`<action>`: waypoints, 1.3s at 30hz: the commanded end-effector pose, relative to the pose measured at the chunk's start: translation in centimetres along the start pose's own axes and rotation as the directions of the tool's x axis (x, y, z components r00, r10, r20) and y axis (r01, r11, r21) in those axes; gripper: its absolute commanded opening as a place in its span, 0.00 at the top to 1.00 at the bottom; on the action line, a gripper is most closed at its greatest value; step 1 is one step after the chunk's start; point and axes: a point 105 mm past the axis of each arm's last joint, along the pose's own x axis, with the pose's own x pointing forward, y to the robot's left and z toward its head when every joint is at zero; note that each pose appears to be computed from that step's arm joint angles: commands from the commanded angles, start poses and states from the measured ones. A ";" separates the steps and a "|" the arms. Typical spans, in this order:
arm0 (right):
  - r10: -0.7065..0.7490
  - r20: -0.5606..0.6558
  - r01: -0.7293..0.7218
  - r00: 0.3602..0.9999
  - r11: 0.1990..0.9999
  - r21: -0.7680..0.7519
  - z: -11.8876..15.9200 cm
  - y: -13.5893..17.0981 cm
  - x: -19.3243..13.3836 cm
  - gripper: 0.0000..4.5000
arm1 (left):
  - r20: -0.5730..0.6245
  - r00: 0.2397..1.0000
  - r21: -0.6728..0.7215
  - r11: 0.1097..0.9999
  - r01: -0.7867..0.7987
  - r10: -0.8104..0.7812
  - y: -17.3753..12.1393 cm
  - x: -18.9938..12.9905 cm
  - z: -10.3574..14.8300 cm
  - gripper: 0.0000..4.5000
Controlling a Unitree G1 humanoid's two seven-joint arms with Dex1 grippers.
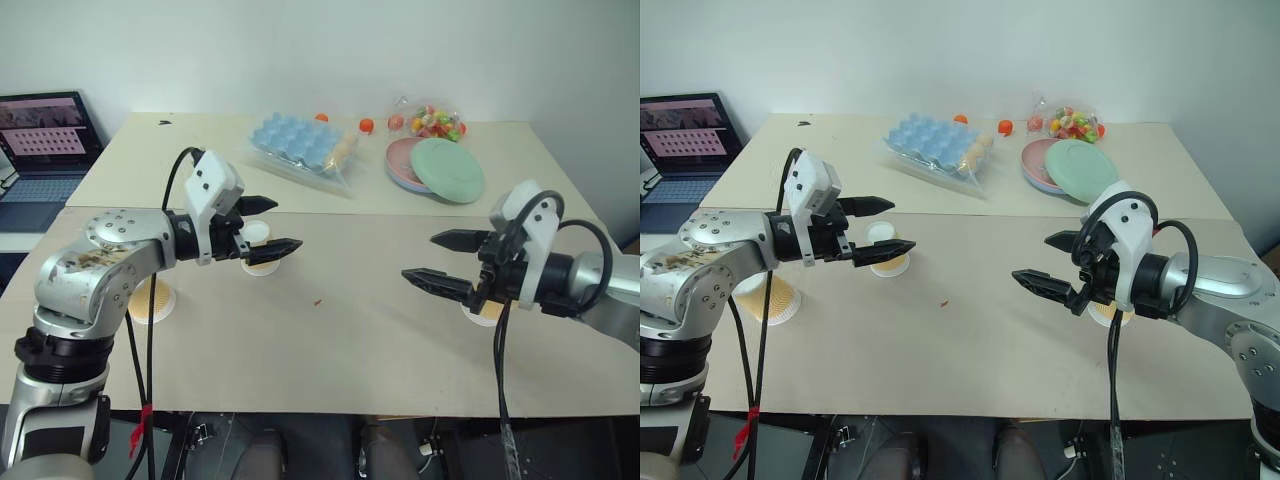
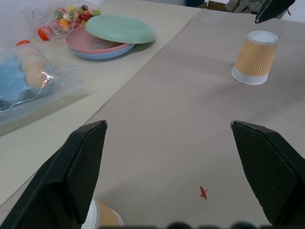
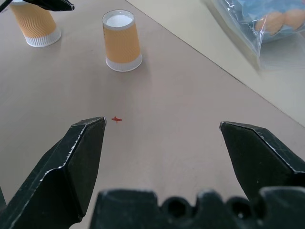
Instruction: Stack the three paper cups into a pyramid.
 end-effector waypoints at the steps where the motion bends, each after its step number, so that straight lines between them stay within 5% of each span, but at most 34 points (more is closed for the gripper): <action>1: -0.013 0.036 0.015 0.999 0.998 -0.060 1.1 0.2 -0.9 0.00 | 0.032 0.999 0.037 0.999 0.012 -0.013 -0.1 -0.7 1.3 0.01; 6: -0.012 0.039 0.014 0.999 0.999 -0.052 0.9 0.2 -0.7 0.00 | 0.046 0.999 0.020 1.000 -0.011 0.010 0.3 -0.8 1.5 0.01; 10: -0.011 0.040 0.013 0.999 0.999 -0.047 0.7 0.1 -0.4 0.00 | 0.048 0.963 -0.016 0.964 -0.266 0.266 3.8 -1.2 0.7 0.01; 15: -0.014 0.037 0.016 0.999 0.999 -0.046 0.4 -0.3 -0.1 0.00 | 0.122 0.833 -0.204 0.835 -0.511 0.540 5.4 -1.4 0.6 0.01; 20: -0.014 0.039 0.016 0.999 0.999 -0.050 0.5 -0.5 0.1 0.00 | 0.153 0.764 -0.267 0.770 -0.579 0.627 4.8 -1.1 0.8 0.01; 29: -0.022 0.039 0.024 0.999 0.998 -0.057 0.6 -0.7 0.2 0.00 | 0.014 0.568 -0.261 0.551 -0.793 0.823 4.5 -2.6 -3.1 0.01; 39: -0.026 0.043 0.028 0.999 0.998 -0.058 0.6 -0.6 0.3 0.00 | -0.011 0.677 -0.214 0.660 -0.720 0.736 -0.2 -0.9 -7.4 0.01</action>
